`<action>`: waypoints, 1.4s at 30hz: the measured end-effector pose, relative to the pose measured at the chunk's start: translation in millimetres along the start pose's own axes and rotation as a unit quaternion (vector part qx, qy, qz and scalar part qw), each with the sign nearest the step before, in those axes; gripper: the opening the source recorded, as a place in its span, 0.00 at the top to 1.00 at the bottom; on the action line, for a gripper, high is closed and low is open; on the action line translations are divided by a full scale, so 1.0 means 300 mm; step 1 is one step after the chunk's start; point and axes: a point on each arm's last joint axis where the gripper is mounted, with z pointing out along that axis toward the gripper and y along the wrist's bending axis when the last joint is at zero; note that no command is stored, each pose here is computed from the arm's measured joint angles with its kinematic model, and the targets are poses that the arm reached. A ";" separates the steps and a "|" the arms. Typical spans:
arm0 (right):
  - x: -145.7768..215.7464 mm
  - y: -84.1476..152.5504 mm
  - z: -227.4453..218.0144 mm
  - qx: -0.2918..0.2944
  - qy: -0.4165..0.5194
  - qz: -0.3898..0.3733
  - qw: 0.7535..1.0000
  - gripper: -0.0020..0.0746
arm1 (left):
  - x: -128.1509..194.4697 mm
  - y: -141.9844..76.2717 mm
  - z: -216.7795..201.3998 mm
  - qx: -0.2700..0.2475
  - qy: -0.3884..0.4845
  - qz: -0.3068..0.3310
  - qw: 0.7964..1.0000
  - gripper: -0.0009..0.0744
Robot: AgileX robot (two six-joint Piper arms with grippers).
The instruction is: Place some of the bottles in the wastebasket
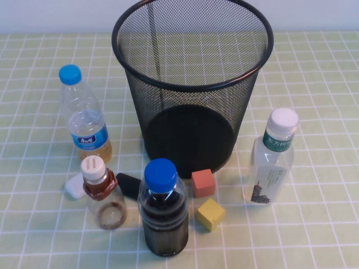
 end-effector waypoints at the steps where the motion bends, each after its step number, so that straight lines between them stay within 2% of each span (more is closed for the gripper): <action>1: 0.003 -0.003 0.029 0.015 0.028 -0.001 0.999 0.98 | -0.008 -0.003 0.007 -0.001 0.014 0.010 1.000 1.00; 6: 0.067 -0.023 0.165 0.041 0.114 -0.039 0.992 0.98 | -0.003 0.004 0.018 -0.026 0.089 0.036 0.995 1.00; 16: 0.183 -0.056 0.265 0.075 0.211 0.016 0.975 0.98 | 0.052 0.031 -0.001 -0.069 0.192 0.039 0.978 1.00; 19: 0.226 -0.049 0.292 0.069 0.244 0.042 0.967 0.98 | 0.064 0.037 -0.007 -0.078 0.213 0.039 0.973 1.00; 21: 0.261 -0.036 0.311 0.050 0.277 0.016 0.959 0.98 | 0.071 0.041 -0.011 -0.084 0.227 0.039 0.969 1.00; 23: 0.296 -0.013 0.333 0.025 0.327 -0.024 0.945 0.98 | 0.078 0.044 -0.016 -0.090 0.241 0.039 0.966 1.00; 26: 0.339 0.025 0.373 -0.001 0.420 -0.072 0.904 0.98 | 0.085 0.047 -0.020 -0.095 0.254 0.039 0.962 1.00; 30: 0.368 0.090 0.440 -0.017 0.518 -0.094 0.850 0.98 | 0.094 0.052 -0.027 -0.103 0.272 0.039 0.956 1.00; 36: 0.368 0.193 0.545 -0.035 0.599 -0.112 0.792 0.98 | 0.117 0.063 -0.045 -0.122 0.316 0.040 0.940 1.00; 42: 0.423 0.274 0.610 -0.049 0.661 -0.129 0.738 0.98 | 0.119 0.064 -0.048 -0.125 0.322 0.040 0.938 1.00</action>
